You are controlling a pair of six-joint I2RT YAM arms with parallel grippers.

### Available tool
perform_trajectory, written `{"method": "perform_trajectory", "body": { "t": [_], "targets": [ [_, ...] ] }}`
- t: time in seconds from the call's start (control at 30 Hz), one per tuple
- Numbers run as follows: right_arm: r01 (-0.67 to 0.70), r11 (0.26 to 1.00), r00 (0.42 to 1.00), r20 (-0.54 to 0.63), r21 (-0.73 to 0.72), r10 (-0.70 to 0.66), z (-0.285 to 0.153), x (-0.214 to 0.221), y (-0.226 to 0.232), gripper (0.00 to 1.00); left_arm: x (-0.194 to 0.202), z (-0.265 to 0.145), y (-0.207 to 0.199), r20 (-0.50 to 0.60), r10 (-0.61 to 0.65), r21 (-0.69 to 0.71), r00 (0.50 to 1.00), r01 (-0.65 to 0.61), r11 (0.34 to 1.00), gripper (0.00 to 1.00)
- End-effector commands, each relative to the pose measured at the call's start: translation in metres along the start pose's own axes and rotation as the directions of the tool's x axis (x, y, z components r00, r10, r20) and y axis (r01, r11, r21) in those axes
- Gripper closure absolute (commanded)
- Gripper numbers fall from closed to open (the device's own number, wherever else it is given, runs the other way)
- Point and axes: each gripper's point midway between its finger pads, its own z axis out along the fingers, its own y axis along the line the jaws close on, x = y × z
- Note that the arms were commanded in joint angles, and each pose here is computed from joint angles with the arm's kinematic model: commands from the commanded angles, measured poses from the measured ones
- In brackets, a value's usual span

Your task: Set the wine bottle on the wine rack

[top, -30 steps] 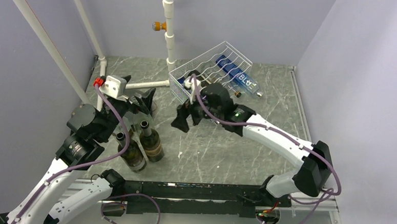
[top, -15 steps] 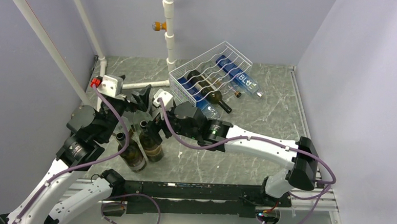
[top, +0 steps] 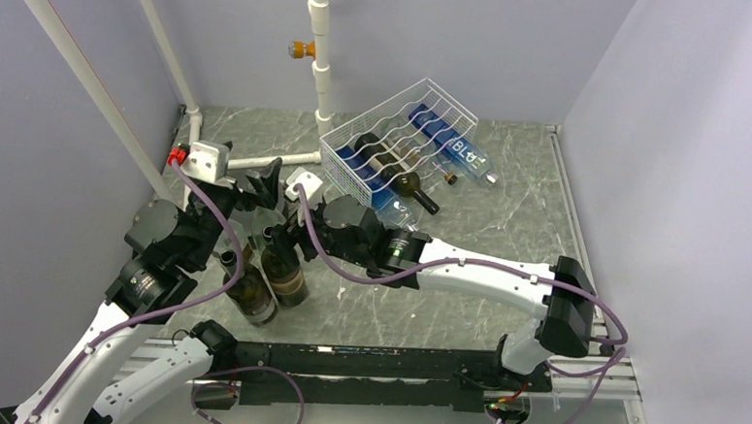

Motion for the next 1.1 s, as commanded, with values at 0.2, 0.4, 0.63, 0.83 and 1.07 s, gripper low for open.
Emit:
{"method": "perform_trajectory", "body": {
  "t": [0.2, 0.4, 0.63, 0.83, 1.07],
  "targets": [
    [-0.055, 0.998, 0.996, 0.076, -0.013, 0.055, 0.015, -0.025, 0.008, 0.29, -0.001, 0.007, 0.001, 0.014, -0.009, -0.018, 1.000, 0.009, 1.000, 0.03],
    [-0.083, 0.996, 0.993, 0.079, -0.020, 0.084, 0.017, -0.022, 0.009, 0.35, -0.003, 0.006, -0.004, 0.017, -0.022, 0.011, 1.000, 0.022, 1.000, 0.03],
    [-0.092, 0.995, 0.992, 0.079, -0.026, 0.093, 0.018, -0.019, 0.010, 0.32, -0.004, 0.005, -0.002, 0.020, -0.021, 0.003, 1.000, 0.021, 1.000, 0.03],
    [-0.092, 0.994, 0.993, 0.071, -0.060, 0.097, 0.020, -0.015, 0.016, 0.31, -0.001, 0.007, -0.002, 0.011, -0.017, 0.000, 1.000, 0.017, 1.000, 0.03],
    [-0.081, 0.993, 0.995, 0.057, -0.083, 0.086, 0.026, -0.011, 0.021, 0.36, 0.002, 0.008, 0.000, 0.006, -0.009, -0.016, 1.000, 0.009, 1.000, 0.03]
  ]
}}
